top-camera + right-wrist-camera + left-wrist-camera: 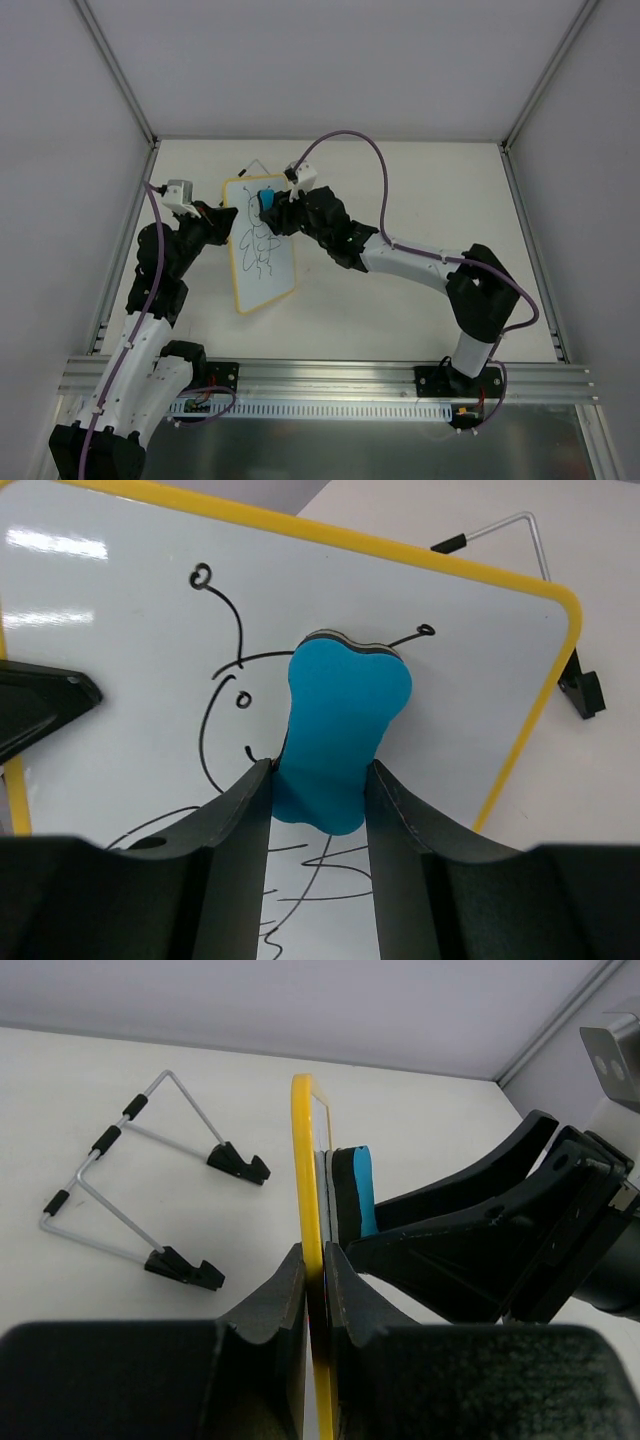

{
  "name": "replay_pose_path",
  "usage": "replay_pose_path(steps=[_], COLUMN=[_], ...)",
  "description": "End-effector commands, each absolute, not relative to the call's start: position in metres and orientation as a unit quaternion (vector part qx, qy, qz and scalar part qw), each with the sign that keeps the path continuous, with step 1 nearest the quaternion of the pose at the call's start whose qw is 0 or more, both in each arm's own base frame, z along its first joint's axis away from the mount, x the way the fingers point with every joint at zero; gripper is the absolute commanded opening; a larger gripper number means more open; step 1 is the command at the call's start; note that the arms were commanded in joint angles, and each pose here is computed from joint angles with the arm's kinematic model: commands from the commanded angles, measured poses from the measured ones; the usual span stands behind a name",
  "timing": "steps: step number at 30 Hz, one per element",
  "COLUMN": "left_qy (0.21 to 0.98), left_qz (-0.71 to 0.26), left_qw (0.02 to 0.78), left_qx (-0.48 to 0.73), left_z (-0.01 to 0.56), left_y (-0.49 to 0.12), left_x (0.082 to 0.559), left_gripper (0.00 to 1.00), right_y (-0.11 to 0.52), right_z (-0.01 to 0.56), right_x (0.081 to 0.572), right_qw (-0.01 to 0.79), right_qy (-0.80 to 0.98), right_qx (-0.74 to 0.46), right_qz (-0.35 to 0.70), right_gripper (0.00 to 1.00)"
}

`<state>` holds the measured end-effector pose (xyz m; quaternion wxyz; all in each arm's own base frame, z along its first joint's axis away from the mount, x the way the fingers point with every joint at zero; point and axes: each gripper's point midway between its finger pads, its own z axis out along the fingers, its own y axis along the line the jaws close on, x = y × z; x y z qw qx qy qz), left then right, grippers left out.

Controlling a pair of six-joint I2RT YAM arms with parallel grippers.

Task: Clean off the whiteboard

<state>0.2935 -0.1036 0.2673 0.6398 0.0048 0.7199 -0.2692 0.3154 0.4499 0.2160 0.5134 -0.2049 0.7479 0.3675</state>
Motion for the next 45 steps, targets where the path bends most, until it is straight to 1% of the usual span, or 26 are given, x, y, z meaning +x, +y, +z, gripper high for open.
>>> replay_pose_path(steps=[1,6,9,14,16,17,20,21,25,29,31,35,39,45], left_qy=[0.686,0.683,0.685,0.691,0.688,0.682,0.672,0.669,0.669,0.668,0.67,0.68,0.694,0.706], left_qz=[-0.273,-0.275,-0.276,-0.282,-0.283,-0.287,-0.293,-0.294,-0.296,-0.3,-0.302,-0.314,-0.325,-0.334], left_qw=[0.672,0.673,0.671,0.662,0.665,0.67,0.676,0.679,0.677,0.675,0.673,0.658,0.637,0.619], left_qx=[0.06,0.062,0.063,0.065,0.064,0.064,0.069,0.073,0.079,0.084,0.085,0.084,0.081,0.08], left_z=[0.287,0.29,0.289,0.284,0.284,0.284,0.287,0.288,0.287,0.289,0.288,0.285,0.286,0.291], left_y=[-0.115,-0.116,-0.116,-0.119,-0.119,-0.12,-0.122,-0.122,-0.124,-0.126,-0.127,-0.131,-0.135,-0.139], left_x=[0.291,0.289,0.29,0.292,0.292,0.291,0.289,0.289,0.288,0.286,0.285,0.286,0.288,0.289], left_gripper=[0.0,0.0,0.0,0.0,0.0,0.0,0.0,0.0,0.0,0.0,0.0,0.0,0.0,0.0], right_y=[0.485,0.505,0.508,0.509,0.505,0.499,0.485,0.474,0.451,0.442,0.442,0.459,0.476,0.487], right_z=[0.264,0.279,0.285,0.275,0.268,0.254,0.239,0.221,0.198,0.19,0.192,0.217,0.238,0.263], right_x=[0.305,0.286,0.285,0.279,0.284,0.285,0.298,0.305,0.325,0.342,0.348,0.349,0.332,0.306], right_qw=[0.543,0.541,0.542,0.524,0.522,0.516,0.514,0.507,0.504,0.503,0.503,0.5,0.487,0.479], right_qy=[0.698,0.68,0.674,0.675,0.68,0.689,0.697,0.71,0.726,0.734,0.732,0.712,0.697,0.675], right_qx=[-0.203,-0.23,-0.235,-0.253,-0.243,-0.24,-0.207,-0.197,-0.166,-0.152,-0.152,-0.17,-0.196,-0.222], right_qz=[0.422,0.438,0.444,0.453,0.454,0.449,0.455,0.448,0.438,0.43,0.434,0.463,0.489,0.516], right_gripper=[0.0,0.0,0.0,0.0,0.0,0.0,0.0,0.0,0.0,0.0,0.0,0.0,0.0,0.0])
